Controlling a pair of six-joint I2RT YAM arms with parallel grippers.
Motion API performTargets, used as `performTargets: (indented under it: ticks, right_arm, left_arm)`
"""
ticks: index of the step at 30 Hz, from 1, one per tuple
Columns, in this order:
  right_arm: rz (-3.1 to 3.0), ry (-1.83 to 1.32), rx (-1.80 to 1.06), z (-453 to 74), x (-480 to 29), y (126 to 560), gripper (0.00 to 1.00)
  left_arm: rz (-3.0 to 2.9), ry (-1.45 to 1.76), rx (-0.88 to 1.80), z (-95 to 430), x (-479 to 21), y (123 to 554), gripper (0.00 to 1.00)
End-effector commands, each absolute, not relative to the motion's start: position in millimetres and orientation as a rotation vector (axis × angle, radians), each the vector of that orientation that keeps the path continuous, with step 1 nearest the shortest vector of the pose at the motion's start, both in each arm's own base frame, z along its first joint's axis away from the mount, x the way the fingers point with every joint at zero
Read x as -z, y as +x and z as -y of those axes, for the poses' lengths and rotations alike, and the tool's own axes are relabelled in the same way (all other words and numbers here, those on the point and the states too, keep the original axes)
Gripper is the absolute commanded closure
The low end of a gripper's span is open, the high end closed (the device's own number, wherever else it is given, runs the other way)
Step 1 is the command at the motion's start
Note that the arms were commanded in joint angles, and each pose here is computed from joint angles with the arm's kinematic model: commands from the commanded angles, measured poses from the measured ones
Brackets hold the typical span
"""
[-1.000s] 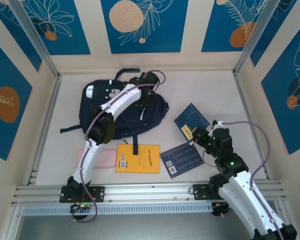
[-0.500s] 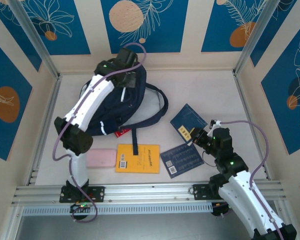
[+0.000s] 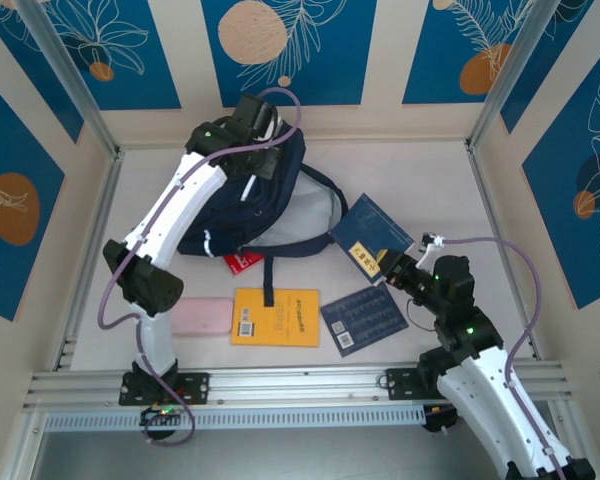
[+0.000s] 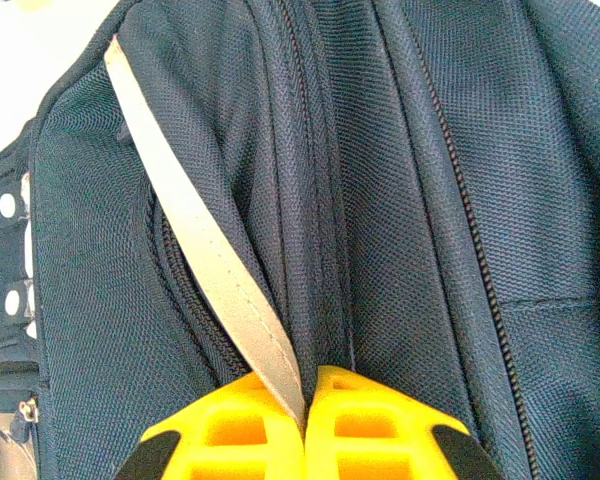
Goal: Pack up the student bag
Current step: Open the student bag at the top-center of the table, then place the book in the student bag.
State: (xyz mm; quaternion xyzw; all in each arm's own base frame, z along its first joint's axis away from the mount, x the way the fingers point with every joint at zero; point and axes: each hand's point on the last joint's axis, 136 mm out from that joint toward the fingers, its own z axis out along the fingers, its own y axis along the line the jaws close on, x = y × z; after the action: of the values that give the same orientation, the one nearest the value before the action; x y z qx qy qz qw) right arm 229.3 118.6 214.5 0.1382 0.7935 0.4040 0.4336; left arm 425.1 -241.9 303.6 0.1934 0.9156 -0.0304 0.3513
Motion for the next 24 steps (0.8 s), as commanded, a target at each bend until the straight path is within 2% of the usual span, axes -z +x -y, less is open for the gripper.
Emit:
performTargets:
  ticks: [1, 5, 16, 24]
  right_arm:
    - [-1.848, 0.196, -1.096, -132, -263, 228, 1.00]
    - [-1.880, 0.150, -1.215, -154, -268, 240, 1.00]
    - [-1.963, 0.226, -1.526, -208, -274, 313, 1.00]
    - [-2.029, 0.263, -1.580, -252, -263, 364, 1.00]
  left_arm:
    - [-2.129, 0.559, 0.230, 269, -369, 427, 1.00]
    - [-2.074, 0.582, 0.248, 269, -375, 423, 1.00]
    - [-2.020, 0.644, 0.427, 270, -386, 413, 1.00]
    - [-1.991, 0.664, 0.465, 268, -390, 407, 1.00]
